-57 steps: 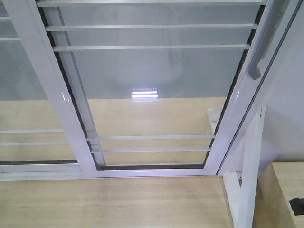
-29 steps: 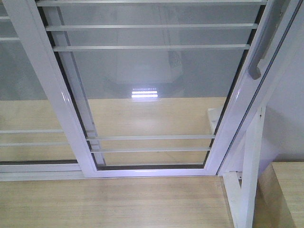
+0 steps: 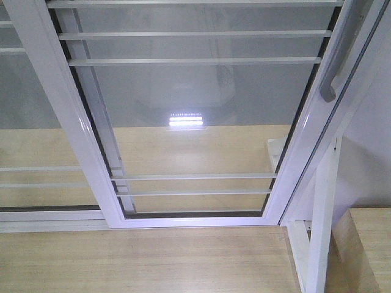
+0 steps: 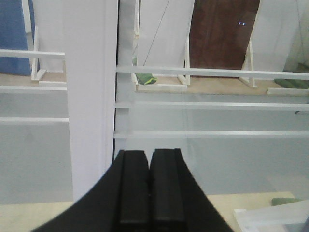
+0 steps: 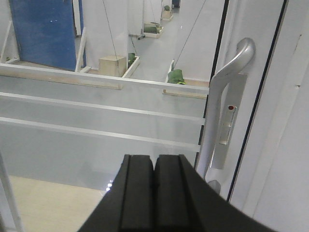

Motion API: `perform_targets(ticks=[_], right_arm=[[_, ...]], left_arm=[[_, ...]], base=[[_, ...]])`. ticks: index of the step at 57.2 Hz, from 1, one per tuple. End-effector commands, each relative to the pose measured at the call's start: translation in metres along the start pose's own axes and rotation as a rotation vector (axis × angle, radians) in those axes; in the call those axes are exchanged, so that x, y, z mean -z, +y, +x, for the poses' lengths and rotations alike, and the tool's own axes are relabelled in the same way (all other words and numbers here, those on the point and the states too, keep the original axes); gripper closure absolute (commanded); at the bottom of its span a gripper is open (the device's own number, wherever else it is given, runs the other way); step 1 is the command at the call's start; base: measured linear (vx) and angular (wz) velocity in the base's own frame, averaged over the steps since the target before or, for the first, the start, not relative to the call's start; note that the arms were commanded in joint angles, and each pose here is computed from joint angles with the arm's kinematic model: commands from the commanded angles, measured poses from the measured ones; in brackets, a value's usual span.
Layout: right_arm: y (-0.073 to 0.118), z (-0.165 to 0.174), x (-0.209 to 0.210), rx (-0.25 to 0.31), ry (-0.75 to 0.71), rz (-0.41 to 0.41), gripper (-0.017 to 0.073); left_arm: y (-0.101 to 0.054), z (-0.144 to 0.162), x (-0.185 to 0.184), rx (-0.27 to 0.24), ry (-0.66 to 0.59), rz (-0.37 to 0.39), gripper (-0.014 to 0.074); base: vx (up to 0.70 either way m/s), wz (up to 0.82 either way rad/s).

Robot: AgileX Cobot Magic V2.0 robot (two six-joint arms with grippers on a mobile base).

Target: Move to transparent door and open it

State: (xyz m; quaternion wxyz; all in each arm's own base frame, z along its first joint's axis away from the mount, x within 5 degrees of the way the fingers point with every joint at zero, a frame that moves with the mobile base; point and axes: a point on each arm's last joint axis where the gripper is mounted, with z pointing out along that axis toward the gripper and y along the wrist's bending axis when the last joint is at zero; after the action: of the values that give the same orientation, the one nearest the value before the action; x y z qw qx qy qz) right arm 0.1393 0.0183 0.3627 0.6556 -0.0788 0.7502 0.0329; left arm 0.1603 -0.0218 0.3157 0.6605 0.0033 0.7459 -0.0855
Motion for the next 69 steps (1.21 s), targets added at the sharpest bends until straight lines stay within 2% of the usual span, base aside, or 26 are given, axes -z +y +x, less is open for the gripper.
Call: perform_targets(ticks=[1, 13, 22, 29, 38, 43, 47, 56, 69], right_arm=[[-0.005, -0.020, -0.007, 0.005, -0.115, 0.044, 0.0557], [-0.006, -0.017, -0.018, 0.003, -0.095, 0.048, 0.0544], [-0.006, -0.016, -0.018, 0.028, -0.087, 0.048, 0.0455], [-0.006, -0.015, -0.018, 0.080, -0.069, 0.046, 0.0294], [-0.006, -0.014, -0.018, 0.077, -0.061, 0.043, 0.0026], [-0.006, -0.014, -0.018, 0.075, -0.064, 0.043, -0.0078], [-0.006, -0.015, -0.018, 0.062, -0.073, 0.046, -0.0127], [-0.006, -0.014, -0.023, -0.006, -0.070, 0.041, -0.0137], [-0.008, -0.003, -0.047, 0.032, 0.000, 0.048, -0.0102]], left_arm=[[-0.002, -0.023, -0.012, 0.004, -0.102, 0.004, 0.0594], [-0.002, -0.023, -0.023, 0.004, -0.118, 0.000, 0.0586], [-0.002, -0.022, -0.022, -0.001, -0.115, 0.001, 0.0527], [-0.002, -0.021, -0.023, -0.003, -0.098, 0.001, 0.0426], [-0.002, -0.020, -0.023, -0.003, -0.084, 0.000, 0.0233], [-0.002, -0.019, -0.023, -0.004, -0.081, 0.000, 0.0134], [-0.002, -0.019, -0.023, -0.004, -0.082, 0.000, 0.0067], [-0.002, -0.019, -0.023, -0.003, -0.082, 0.000, -0.0005], [-0.002, -0.019, -0.023, -0.003, -0.081, 0.000, 0.0006]], base=[[0.00, 0.00], [0.00, 0.00], [0.00, 0.00], [0.00, 0.00], [0.00, 0.00], [0.00, 0.00], [0.00, 0.00], [0.00, 0.00], [0.00, 0.00]])
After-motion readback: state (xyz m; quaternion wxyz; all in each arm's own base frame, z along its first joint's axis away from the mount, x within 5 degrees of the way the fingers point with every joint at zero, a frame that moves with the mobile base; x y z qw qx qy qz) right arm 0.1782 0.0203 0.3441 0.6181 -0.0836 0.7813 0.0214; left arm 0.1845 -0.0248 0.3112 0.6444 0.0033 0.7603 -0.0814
